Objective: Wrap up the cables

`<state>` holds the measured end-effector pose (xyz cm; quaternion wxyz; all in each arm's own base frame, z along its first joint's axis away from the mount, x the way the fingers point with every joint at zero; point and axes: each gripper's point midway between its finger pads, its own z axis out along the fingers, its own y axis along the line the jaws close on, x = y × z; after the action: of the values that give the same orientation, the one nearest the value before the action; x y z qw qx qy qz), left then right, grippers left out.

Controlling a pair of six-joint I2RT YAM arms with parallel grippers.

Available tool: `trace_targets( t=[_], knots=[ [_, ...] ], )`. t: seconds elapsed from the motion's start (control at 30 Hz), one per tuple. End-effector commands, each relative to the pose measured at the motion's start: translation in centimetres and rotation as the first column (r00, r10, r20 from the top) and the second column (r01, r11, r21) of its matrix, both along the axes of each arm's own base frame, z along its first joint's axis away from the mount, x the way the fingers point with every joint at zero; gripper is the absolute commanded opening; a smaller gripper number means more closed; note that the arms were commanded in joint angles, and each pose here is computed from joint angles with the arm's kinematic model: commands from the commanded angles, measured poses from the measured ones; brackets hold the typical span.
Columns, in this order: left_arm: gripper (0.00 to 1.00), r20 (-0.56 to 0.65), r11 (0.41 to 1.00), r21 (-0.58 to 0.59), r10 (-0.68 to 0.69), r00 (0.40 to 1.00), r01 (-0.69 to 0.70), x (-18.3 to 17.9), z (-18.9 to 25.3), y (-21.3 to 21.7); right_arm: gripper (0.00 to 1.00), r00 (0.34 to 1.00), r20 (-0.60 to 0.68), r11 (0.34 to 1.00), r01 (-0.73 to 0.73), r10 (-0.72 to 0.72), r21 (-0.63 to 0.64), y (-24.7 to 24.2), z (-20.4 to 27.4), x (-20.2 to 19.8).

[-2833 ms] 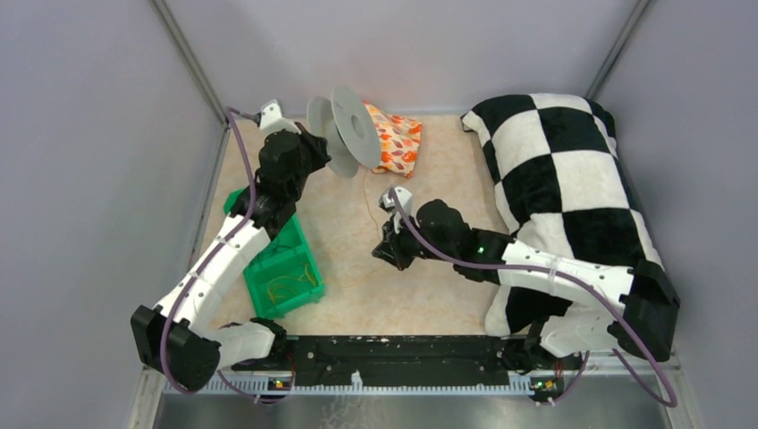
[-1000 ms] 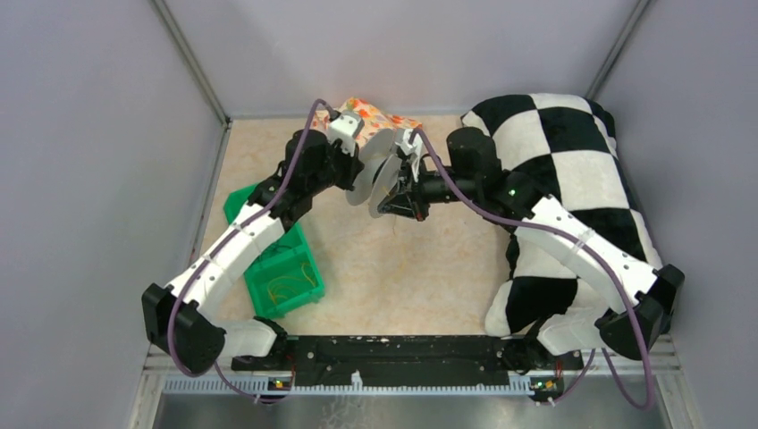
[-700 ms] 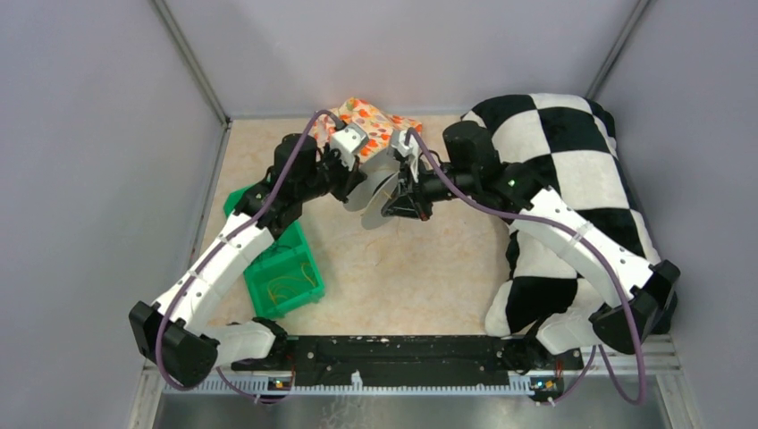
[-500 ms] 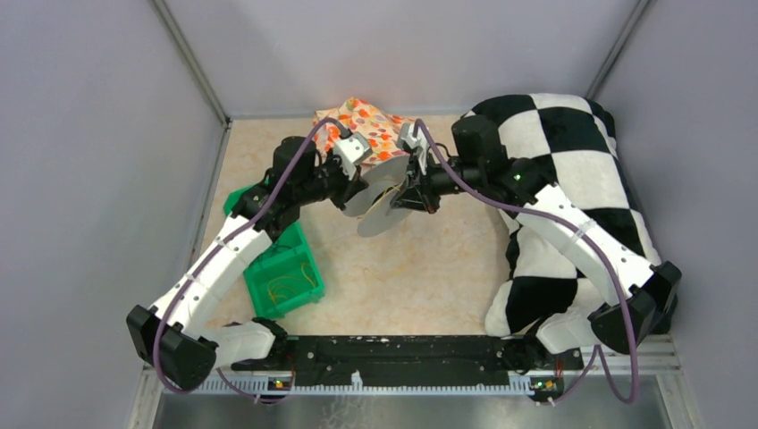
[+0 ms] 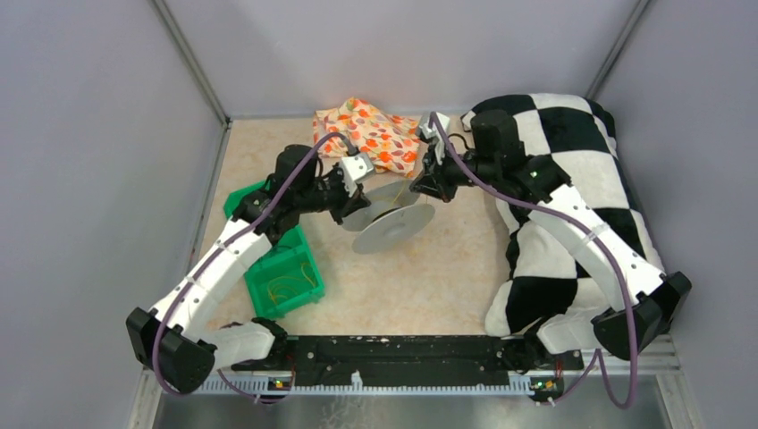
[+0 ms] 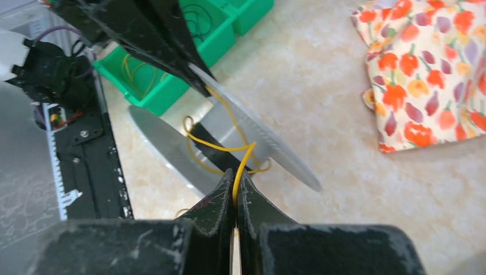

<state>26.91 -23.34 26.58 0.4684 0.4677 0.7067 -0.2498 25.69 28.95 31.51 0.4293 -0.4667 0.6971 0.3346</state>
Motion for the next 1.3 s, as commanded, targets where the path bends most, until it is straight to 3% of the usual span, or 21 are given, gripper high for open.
trace_targets(
  t=[0.0, 0.37, 0.47, 0.57, 0.63, 0.87, 1.07, 1.27],
  knots=[
    [0.0, 0.128, 0.993, -0.062, -0.089, 0.988, 0.098, -1.5, 3.9, -0.5, 0.0, 0.99, 0.099, 0.995, 0.102, -0.1, -0.014, -2.1, 1.3, 1.1],
    [0.0, 0.152, 0.995, -0.067, -0.067, 0.986, 0.078, -2.8, 6.3, 0.6, 0.07, 0.944, 0.05, 0.943, 0.329, -0.326, -0.05, -4.0, -2.6, 4.1],
    [0.0, 0.177, 0.993, -0.104, -0.032, 0.984, 0.051, -3.0, 8.0, 1.0, 0.17, 0.935, 0.012, 0.934, 0.354, -0.354, -0.043, -3.9, -4.4, 4.2],
    [0.0, 0.163, 0.985, -0.141, -0.071, 0.984, 0.095, -4.1, 9.6, 0.5, 0.42, 0.924, -0.03, 0.924, 0.381, -0.382, -0.032, -4.0, -6.2, 4.3],
    [0.0, 0.124, 0.985, -0.154, -0.065, 0.99, 0.084, -4.2, 10.3, 0.3, 0.53, 0.91, -0.059, 0.912, 0.408, -0.41, -0.048, -4.4, -7.7, 4.6],
    [0.0, -0.037, 0.974, -0.217, 0.052, 0.998, -0.059, -3.0, 13.6, 0.4, 0.63, 0.819, -0.185, 0.838, 0.54, -0.544, -0.072, -7.2, -11.8, 5.5],
    [0.0, -0.038, 0.923, -0.344, 0.167, 0.985, -0.17, -1.7, 18.4, 1.2, 0.81, 0.751, -0.22, 0.757, 0.649, -0.622, 0.076, -9.9, -10.1, 5.8],
    [0.0, -0.08, 0.823, -0.476, 0.31, 0.947, -0.309, 0.1, 23.2, 2.2, 0.84, 0.762, -0.234, 0.729, 0.647, -0.604, 0.224, -9.5, -9.3, 5.2]
  ],
)
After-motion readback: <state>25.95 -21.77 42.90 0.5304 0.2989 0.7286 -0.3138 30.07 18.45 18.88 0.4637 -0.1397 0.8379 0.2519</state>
